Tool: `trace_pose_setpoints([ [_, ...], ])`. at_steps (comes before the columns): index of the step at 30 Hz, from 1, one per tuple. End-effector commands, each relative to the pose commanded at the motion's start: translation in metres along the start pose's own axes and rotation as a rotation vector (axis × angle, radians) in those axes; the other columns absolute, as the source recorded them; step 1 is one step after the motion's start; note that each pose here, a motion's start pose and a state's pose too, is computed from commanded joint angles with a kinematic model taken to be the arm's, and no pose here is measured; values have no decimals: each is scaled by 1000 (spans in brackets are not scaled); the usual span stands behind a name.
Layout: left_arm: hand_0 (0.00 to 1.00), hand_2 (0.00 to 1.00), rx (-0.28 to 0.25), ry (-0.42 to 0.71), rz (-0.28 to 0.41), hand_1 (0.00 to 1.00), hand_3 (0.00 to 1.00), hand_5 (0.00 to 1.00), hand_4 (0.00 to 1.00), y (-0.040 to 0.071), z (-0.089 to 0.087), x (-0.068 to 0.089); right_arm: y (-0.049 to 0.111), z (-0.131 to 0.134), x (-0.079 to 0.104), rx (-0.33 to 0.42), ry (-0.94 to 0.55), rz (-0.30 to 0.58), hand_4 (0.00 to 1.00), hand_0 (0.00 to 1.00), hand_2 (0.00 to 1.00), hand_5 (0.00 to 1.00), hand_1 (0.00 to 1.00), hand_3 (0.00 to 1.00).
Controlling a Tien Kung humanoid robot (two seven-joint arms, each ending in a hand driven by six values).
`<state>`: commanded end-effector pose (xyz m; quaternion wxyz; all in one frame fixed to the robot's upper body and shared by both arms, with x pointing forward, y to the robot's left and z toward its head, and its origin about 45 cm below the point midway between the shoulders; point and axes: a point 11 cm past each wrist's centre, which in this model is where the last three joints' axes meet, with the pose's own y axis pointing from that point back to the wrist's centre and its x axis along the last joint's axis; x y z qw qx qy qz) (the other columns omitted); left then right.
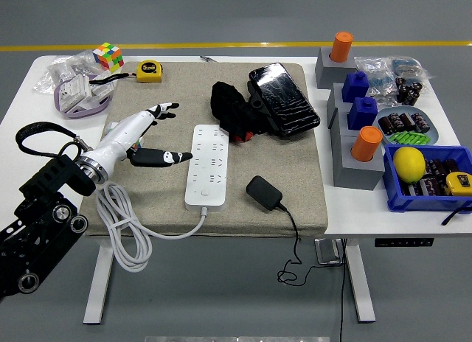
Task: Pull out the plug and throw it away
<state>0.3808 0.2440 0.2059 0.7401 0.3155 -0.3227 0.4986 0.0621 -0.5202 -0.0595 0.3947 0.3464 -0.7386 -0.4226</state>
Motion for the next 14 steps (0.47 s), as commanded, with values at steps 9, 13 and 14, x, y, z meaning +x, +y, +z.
trace_pose_setpoints([
  [9,788,868,-1,-1,0,876,956,468,971,0,0,0,0,0,-1,0,-2,-2,958,566,668,451,644,559],
  [13,788,868,-2,0,1,876,956,468,971,0,1,0,0,0,-1,1,-3,-2,958,566,668,451,644,559],
  [14,788,868,-2,0,1,876,956,468,971,0,1,0,0,0,-1,1,-3,-2,958,566,668,451,644,559],
])
